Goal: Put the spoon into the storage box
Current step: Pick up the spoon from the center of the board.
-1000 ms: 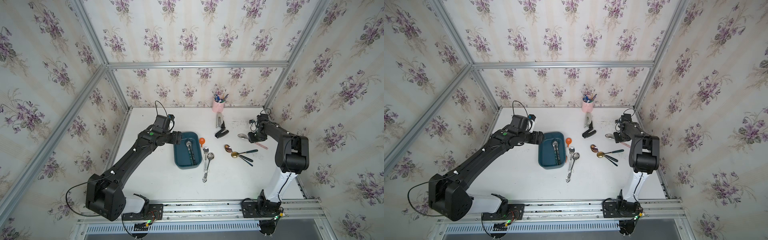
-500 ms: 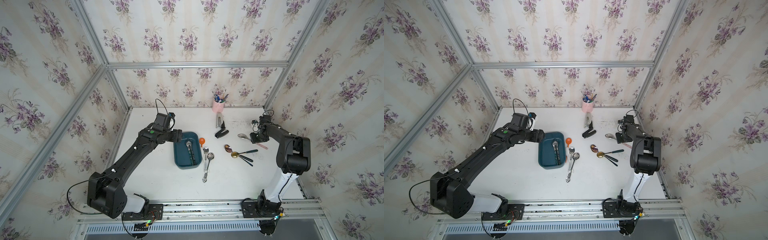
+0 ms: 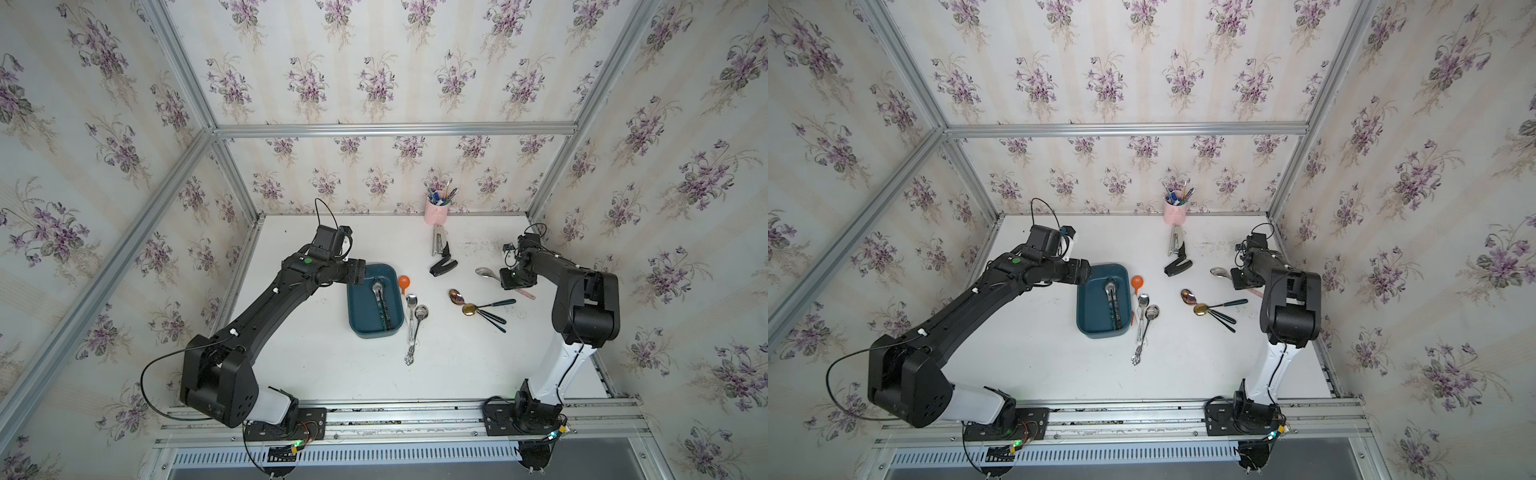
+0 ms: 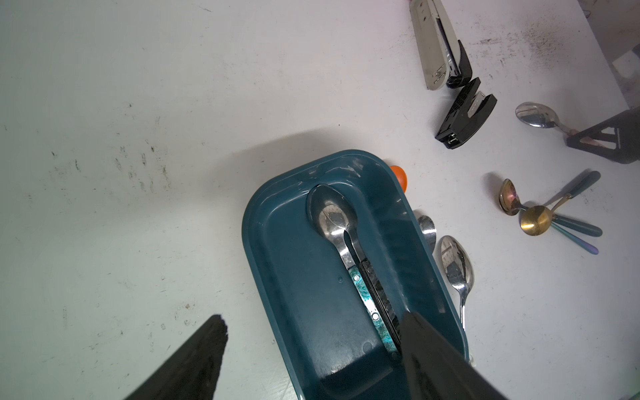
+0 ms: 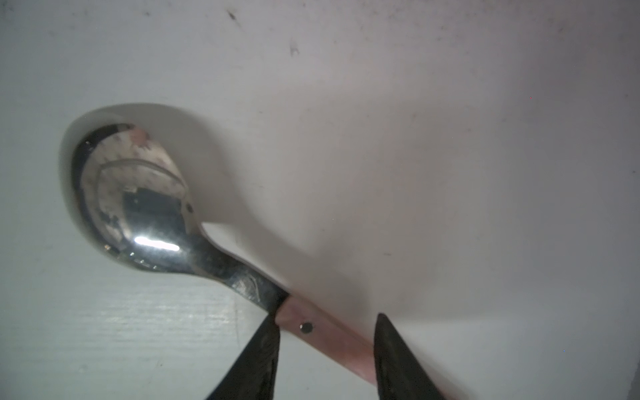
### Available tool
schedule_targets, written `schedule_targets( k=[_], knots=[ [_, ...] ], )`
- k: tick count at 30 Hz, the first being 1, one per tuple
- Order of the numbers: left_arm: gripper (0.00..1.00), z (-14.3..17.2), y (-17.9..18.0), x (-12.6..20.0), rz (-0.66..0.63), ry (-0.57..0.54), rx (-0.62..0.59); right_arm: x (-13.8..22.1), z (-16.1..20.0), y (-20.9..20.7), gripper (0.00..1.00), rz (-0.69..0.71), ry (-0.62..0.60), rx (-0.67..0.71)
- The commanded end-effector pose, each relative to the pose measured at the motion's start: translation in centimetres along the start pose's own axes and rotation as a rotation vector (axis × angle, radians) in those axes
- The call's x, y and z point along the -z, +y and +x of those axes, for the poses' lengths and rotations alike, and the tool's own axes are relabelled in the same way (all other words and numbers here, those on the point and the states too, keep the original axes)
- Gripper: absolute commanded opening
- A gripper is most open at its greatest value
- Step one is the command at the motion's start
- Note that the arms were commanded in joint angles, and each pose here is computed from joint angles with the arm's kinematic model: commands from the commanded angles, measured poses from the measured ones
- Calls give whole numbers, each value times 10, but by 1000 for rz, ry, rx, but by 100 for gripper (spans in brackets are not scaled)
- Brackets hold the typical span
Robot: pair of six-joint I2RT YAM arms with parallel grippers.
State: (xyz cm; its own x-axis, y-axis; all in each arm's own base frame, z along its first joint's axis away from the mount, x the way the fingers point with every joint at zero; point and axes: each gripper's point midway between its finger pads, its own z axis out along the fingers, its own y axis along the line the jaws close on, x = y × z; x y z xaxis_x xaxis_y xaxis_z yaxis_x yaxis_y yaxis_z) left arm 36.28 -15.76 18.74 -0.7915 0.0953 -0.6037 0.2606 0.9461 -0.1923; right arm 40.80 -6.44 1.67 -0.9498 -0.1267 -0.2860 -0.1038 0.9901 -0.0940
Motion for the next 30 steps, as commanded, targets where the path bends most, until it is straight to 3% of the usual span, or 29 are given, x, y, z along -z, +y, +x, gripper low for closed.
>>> schedule_targets(
  k=[1,18,30],
  knots=[
    [82,-2,-1,0,6,2,1,-3,3,1,43,-7,17,-22],
    [82,-1,-1,0,6,4,4,1,6,6,25,-32,42,-124],
    [82,-1,-1,4,5,0,6,-8,8,6,17,-33,64,-136]
  ],
)
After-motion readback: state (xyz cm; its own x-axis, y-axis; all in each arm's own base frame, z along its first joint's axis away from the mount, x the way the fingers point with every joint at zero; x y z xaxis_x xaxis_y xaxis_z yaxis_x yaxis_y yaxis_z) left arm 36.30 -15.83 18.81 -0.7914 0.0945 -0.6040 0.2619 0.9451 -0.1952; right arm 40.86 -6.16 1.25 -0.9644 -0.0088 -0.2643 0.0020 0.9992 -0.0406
